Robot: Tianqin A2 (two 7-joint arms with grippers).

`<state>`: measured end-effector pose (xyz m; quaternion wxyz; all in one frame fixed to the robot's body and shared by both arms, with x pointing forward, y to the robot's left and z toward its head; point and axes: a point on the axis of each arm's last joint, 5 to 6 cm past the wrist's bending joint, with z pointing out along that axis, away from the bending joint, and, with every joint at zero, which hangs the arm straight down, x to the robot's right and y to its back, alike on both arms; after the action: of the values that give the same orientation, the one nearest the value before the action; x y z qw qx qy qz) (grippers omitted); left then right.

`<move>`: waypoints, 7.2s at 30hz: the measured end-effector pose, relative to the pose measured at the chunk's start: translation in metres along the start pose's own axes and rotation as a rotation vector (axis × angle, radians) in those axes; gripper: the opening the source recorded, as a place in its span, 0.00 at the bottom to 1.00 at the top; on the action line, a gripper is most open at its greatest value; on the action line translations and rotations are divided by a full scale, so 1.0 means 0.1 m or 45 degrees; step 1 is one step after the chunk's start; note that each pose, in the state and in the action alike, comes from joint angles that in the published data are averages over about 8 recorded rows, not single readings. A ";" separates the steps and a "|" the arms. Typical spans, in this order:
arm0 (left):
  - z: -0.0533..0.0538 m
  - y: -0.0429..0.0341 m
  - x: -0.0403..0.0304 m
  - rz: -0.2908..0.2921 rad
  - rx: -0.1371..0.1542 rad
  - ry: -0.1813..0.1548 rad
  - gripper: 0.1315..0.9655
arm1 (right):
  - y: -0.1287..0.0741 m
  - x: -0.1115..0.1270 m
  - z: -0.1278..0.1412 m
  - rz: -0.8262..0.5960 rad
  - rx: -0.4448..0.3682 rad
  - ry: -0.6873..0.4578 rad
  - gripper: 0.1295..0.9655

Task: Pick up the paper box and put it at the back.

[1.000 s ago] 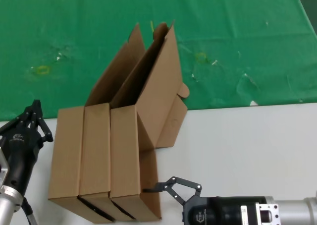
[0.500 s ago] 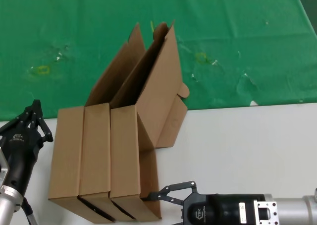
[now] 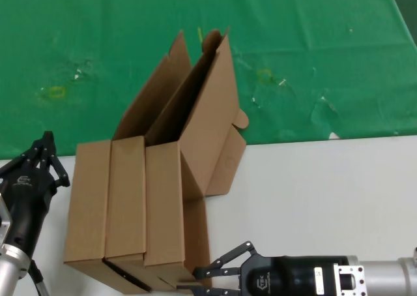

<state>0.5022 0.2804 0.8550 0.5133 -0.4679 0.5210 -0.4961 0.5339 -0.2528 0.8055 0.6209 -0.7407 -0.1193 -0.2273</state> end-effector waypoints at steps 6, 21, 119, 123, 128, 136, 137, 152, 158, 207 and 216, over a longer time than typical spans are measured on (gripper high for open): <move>0.00 0.000 0.000 0.000 0.000 0.000 0.02 | 0.00 0.00 -0.01 0.000 -0.003 -0.004 0.08; 0.00 0.000 0.000 0.000 0.000 0.000 0.02 | -0.05 0.00 -0.06 -0.012 -0.004 0.020 0.02; 0.00 0.000 0.000 0.000 0.000 0.000 0.02 | -1.17 3.39 -0.63 -0.336 -1.717 0.062 0.02; 0.00 0.000 0.000 0.000 0.000 0.000 0.02 | -1.16 3.38 -0.62 -0.328 -1.713 0.059 0.03; 0.00 0.000 0.000 0.000 0.000 0.000 0.02 | -1.16 3.38 -0.62 -0.327 -1.712 0.059 0.05; 0.00 0.000 0.000 0.000 0.000 0.000 0.02 | -1.16 3.38 -0.62 -0.327 -1.712 0.059 0.10; 0.00 0.000 0.000 0.000 0.000 0.000 0.02 | -1.16 3.38 -0.62 -0.327 -1.712 0.059 0.12; 0.00 0.000 0.000 0.000 0.000 0.000 0.02 | -1.16 3.38 -0.62 -0.327 -1.712 0.059 0.35; 0.00 0.000 0.000 0.000 0.000 0.000 0.06 | -1.16 3.38 -0.62 -0.327 -1.712 0.059 0.55; 0.00 0.000 0.000 0.000 0.000 0.000 0.94 | -0.99 3.28 -0.46 -0.335 -1.635 0.098 1.00; 0.00 0.000 0.000 0.000 0.000 0.000 1.00 | -0.63 2.99 -0.11 -0.321 -1.431 0.223 1.00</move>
<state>0.5022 0.2804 0.8550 0.5133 -0.4679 0.5210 -0.4961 0.7624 -0.2822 1.0061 0.1083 -0.9150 -0.0158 -0.3884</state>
